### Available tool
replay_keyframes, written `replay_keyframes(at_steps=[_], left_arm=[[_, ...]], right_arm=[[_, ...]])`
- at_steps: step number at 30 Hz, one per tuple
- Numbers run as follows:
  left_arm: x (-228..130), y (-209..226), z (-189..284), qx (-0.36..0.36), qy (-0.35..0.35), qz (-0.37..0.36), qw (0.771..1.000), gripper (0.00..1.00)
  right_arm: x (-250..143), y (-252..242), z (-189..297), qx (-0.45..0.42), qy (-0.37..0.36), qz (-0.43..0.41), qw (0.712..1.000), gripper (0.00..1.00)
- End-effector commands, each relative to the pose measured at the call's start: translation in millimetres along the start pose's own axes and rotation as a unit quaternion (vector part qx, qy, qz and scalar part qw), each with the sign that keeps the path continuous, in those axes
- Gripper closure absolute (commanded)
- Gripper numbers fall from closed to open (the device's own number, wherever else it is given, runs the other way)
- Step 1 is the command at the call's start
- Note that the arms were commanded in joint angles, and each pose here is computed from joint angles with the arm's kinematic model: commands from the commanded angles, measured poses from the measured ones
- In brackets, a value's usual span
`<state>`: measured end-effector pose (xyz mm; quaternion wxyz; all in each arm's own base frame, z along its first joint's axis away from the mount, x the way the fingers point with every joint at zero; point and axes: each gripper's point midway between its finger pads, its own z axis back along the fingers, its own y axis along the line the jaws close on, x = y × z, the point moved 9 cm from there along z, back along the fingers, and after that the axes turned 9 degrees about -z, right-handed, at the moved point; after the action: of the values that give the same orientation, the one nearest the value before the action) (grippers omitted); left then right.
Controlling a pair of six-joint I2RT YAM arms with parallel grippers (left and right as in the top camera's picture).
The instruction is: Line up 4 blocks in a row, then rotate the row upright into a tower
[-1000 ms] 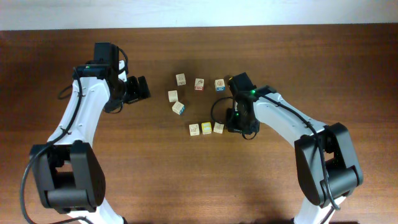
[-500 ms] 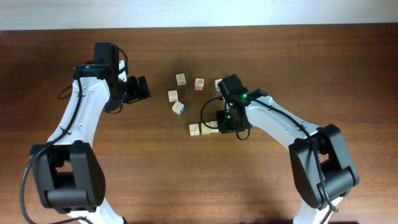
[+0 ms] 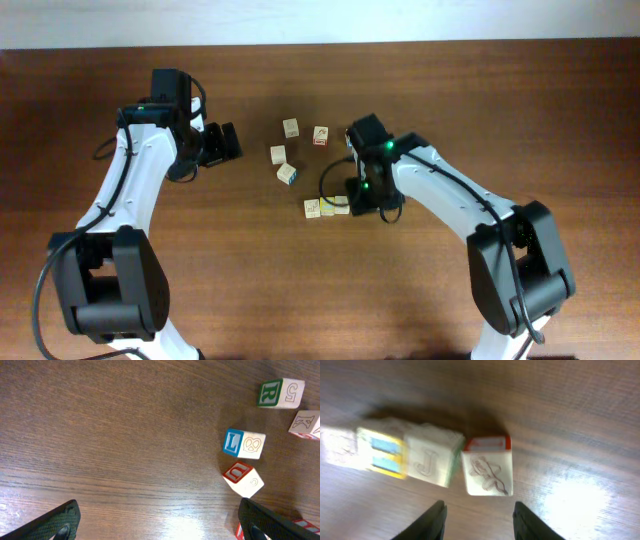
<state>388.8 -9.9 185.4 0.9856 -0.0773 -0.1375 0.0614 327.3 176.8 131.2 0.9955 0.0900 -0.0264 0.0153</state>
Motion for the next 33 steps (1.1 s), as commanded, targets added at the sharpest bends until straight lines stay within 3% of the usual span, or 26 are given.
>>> replay_keyframes(at_steps=[1, 3, 7, 15, 23, 28, 33], left_arm=[[4.4, 1.0, 4.3, 0.003, -0.009, -0.001, 1.0, 0.01], [4.4, 1.0, 4.3, 0.003, -0.009, -0.001, 1.0, 0.01], [4.4, 1.0, 4.3, 0.003, -0.009, -0.001, 1.0, 0.01], [4.4, 1.0, 4.3, 0.003, -0.009, -0.001, 1.0, 0.01], [4.4, 1.0, 4.3, 0.003, -0.009, -0.001, 1.0, 0.01], [4.4, 1.0, 4.3, 0.003, -0.009, -0.001, 1.0, 0.01], [4.4, 1.0, 4.3, 0.003, -0.009, -0.001, 1.0, 0.01]], right_arm=[[15.9, 13.7, 37.1, 0.017, -0.028, -0.014, 0.999, 0.56], [20.3, -7.7, 39.0, -0.021, -0.031, -0.068, 0.997, 0.6], [20.6, -43.2, 13.1, -0.06, -0.025, -0.098, 0.993, 0.66], [5.4, -36.7, -28.4, -0.005, -0.022, -0.077, 0.997, 0.67], [4.1, -23.7, -29.2, 0.032, -0.016, -0.065, 0.997, 0.67], [-0.3, -4.7, -31.3, 0.044, -0.022, -0.008, 0.999, 0.67], [11.4, -4.2, -2.1, -0.005, -0.027, -0.013, 1.0, 0.59]])
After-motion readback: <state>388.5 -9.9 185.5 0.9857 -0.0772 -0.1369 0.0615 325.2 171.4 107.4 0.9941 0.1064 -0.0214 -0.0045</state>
